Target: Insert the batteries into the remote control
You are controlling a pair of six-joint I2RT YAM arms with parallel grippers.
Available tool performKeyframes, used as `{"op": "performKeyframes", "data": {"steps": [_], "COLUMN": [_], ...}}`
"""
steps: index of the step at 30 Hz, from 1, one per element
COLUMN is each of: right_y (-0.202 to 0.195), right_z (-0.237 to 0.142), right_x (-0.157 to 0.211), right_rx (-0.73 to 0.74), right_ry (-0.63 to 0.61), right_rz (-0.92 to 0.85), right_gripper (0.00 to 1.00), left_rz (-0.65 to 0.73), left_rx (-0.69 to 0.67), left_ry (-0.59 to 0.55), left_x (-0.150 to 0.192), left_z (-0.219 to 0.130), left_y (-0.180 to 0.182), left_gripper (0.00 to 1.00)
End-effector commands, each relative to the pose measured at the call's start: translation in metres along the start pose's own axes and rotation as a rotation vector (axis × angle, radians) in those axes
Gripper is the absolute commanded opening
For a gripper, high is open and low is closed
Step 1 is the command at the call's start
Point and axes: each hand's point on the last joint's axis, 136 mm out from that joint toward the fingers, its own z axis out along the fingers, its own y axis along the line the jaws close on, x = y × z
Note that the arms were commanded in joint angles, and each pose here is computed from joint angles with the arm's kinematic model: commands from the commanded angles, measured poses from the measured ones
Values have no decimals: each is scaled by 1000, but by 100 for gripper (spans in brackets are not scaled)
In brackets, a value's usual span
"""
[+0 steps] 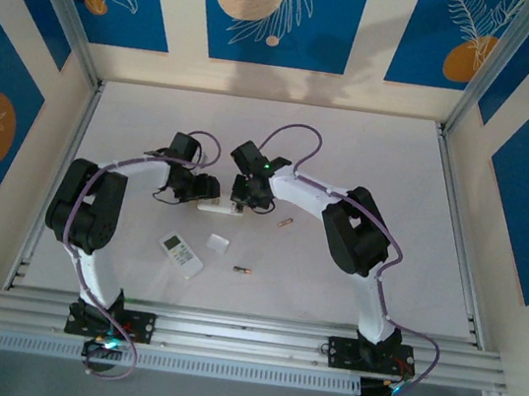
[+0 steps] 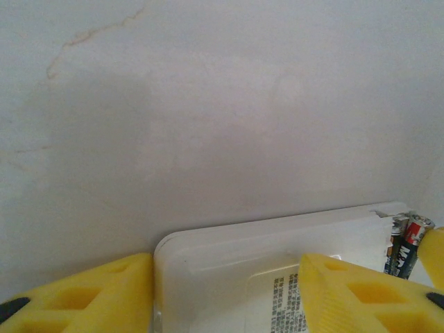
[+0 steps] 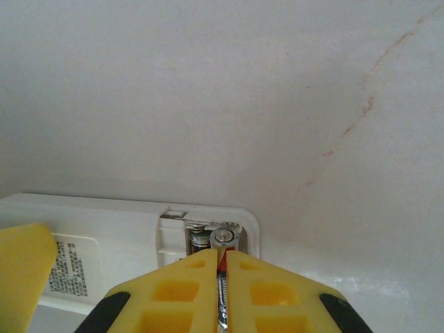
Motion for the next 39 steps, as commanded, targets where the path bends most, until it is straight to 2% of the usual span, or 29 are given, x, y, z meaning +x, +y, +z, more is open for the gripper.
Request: {"op": "performKeyframes", "data": {"steps": [1,15,25,29,33,39], "right_y": [-38,-50,-65,-55,-26,13], "right_z": [30,44,42,39,26,-2], "right_x": [66,88,109,95,61,17], "right_rx": [145,184,198,121,4,-95], "right_ry": [204,295,375,336,289,210], "right_rz": [14,40,166,118,54,7], "right_gripper": [11,9,7,8,9,11], "left_rz": [-46,-48,-46,-47,-49,-46], "left_rx": [38,35,34,32,35,32], "left_ry": [123,117,113,116,124,119], "left_x": [34,36,35,36,36,35], "left_z": [5,2,0,2,5,5], "left_y": [-2,-2,-2,-1,-1,-1], "left_gripper": [57,57,57,57,57,57]}}
